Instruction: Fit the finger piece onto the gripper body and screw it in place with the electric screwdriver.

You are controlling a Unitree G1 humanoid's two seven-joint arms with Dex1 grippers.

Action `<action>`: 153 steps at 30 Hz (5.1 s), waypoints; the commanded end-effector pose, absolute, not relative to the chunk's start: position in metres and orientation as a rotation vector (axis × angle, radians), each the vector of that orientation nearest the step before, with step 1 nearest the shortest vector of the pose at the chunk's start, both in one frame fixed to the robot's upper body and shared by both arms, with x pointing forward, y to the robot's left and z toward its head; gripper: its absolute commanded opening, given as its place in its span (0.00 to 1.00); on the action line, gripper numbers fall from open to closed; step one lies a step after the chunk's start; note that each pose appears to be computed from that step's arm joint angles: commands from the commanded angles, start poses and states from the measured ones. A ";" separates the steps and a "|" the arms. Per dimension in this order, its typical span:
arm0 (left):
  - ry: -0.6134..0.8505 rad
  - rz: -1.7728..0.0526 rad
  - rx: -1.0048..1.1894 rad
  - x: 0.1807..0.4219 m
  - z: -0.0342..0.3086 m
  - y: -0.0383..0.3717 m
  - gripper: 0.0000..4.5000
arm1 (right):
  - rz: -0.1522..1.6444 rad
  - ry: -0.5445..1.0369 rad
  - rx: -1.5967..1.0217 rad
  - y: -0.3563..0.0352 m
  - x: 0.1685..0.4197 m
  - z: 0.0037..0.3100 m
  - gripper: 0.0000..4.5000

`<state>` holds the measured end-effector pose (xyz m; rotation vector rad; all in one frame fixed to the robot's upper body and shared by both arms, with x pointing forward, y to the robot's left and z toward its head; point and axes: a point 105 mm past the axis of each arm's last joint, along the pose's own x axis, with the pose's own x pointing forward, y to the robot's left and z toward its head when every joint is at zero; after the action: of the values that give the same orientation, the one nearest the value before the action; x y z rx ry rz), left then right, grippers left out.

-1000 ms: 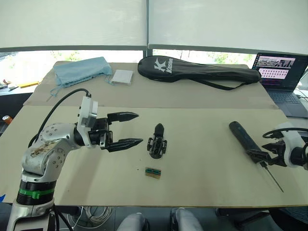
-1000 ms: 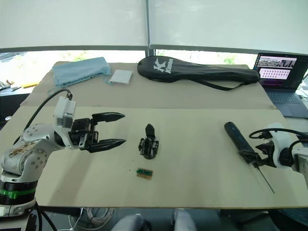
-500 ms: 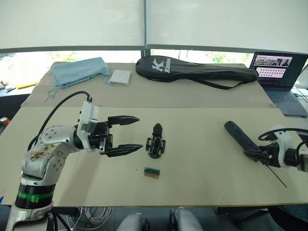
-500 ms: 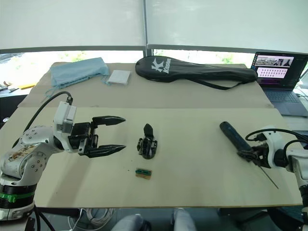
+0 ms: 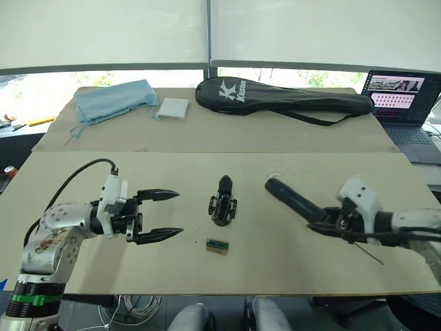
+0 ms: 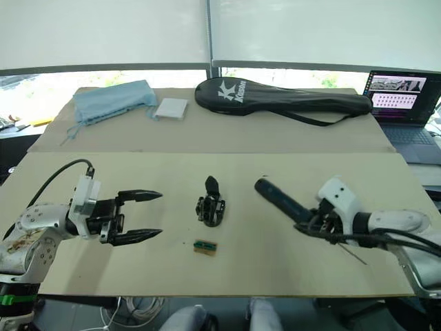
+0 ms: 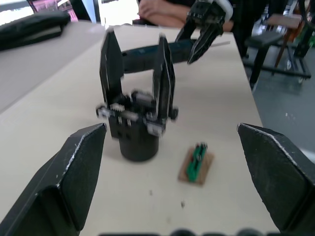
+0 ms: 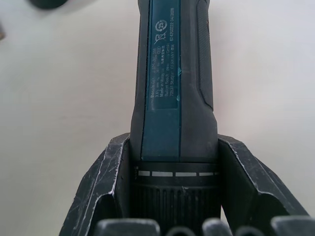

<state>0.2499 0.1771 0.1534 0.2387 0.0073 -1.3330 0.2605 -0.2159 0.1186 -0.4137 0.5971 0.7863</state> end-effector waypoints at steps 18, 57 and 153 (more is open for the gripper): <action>0.002 -1.323 0.263 0.239 0.144 0.177 1.00 | 0.849 0.616 -0.461 -0.215 0.266 0.129 1.00; -0.017 -1.379 0.225 0.235 0.132 0.149 1.00 | 0.730 1.207 -0.747 -0.201 0.282 0.109 1.00; 0.127 -1.539 0.236 0.245 0.048 0.094 1.00 | 1.542 -0.433 -0.181 -0.045 0.222 0.192 0.43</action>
<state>0.2527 0.0958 0.0591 0.2539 0.0784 -1.5227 0.2271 -0.0470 0.1729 -0.1428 -0.3180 1.5314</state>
